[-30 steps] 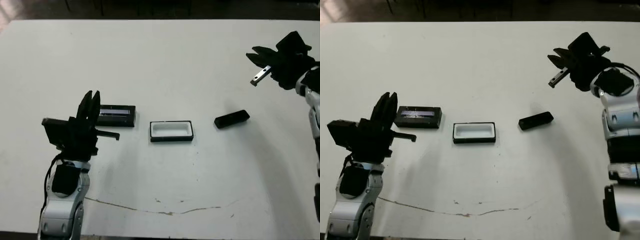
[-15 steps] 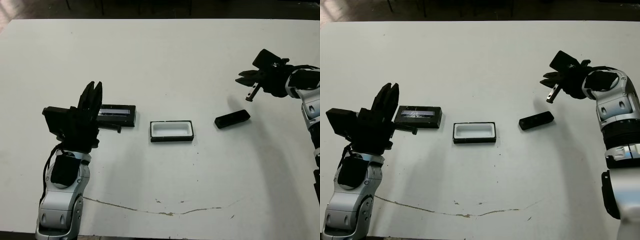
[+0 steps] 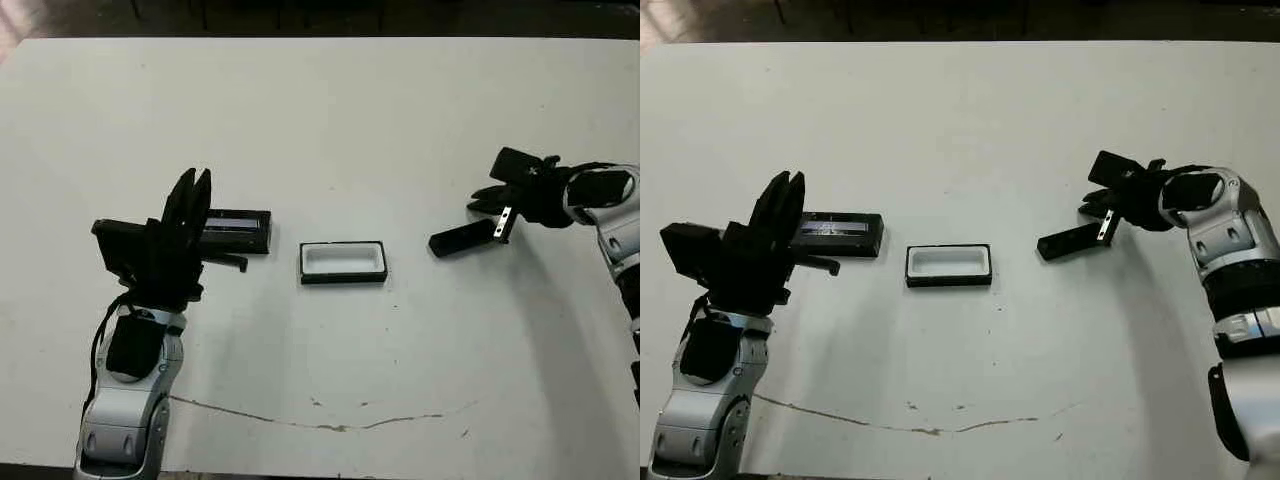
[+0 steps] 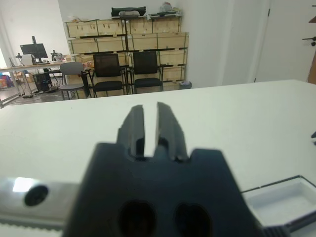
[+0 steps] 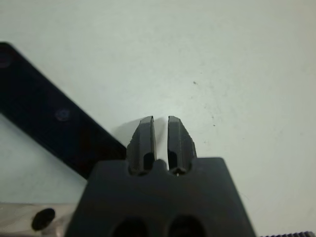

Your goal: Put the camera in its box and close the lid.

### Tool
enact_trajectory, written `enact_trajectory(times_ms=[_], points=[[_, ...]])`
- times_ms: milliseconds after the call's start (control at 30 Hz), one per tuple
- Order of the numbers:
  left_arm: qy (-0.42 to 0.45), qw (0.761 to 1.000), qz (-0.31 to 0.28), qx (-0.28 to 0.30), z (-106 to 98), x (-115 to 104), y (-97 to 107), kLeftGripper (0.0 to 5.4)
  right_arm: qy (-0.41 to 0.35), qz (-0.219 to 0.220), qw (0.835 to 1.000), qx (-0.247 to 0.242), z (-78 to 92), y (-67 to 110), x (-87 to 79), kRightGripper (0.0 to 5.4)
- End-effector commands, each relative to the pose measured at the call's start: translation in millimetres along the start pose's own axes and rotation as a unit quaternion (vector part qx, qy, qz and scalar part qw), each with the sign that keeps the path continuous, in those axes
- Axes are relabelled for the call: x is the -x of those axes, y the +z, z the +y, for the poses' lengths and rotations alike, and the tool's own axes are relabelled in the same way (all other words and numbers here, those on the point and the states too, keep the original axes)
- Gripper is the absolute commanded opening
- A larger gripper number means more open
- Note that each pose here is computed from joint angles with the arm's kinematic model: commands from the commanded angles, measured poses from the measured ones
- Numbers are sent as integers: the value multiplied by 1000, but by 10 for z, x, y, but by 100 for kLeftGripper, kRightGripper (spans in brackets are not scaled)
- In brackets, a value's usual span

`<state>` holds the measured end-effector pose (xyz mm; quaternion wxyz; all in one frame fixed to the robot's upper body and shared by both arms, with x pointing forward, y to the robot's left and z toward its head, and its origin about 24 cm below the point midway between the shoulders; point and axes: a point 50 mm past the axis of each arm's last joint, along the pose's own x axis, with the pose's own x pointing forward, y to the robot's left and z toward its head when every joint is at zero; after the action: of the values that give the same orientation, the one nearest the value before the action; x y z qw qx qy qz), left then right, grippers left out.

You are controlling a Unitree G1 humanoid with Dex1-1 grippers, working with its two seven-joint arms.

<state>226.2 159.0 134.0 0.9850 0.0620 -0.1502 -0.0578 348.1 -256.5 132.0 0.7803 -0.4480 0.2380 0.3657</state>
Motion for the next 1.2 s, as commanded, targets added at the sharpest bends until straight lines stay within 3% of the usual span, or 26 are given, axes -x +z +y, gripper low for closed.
enact_trajectory(times_ms=[33, 267, 767, 1200], points=[[-1, 1000, 23, -9, 16, 48, -76, 0, 37, 23, 999, -4, 184, -129, -34, 1], [-1, 1000, 23, -3, 20, 70, -73, 0, 58, 18, 998, -5, 328, -144, 23, 1], [-2, 1000, 23, 1, 22, 88, -51, 0, 95, 36, 995, -11, 389, -176, 292, 1], [-4, 1000, 19, -3, 19, 79, -47, 0, 130, 29, 991, -12, 447, -101, 382, 1]])
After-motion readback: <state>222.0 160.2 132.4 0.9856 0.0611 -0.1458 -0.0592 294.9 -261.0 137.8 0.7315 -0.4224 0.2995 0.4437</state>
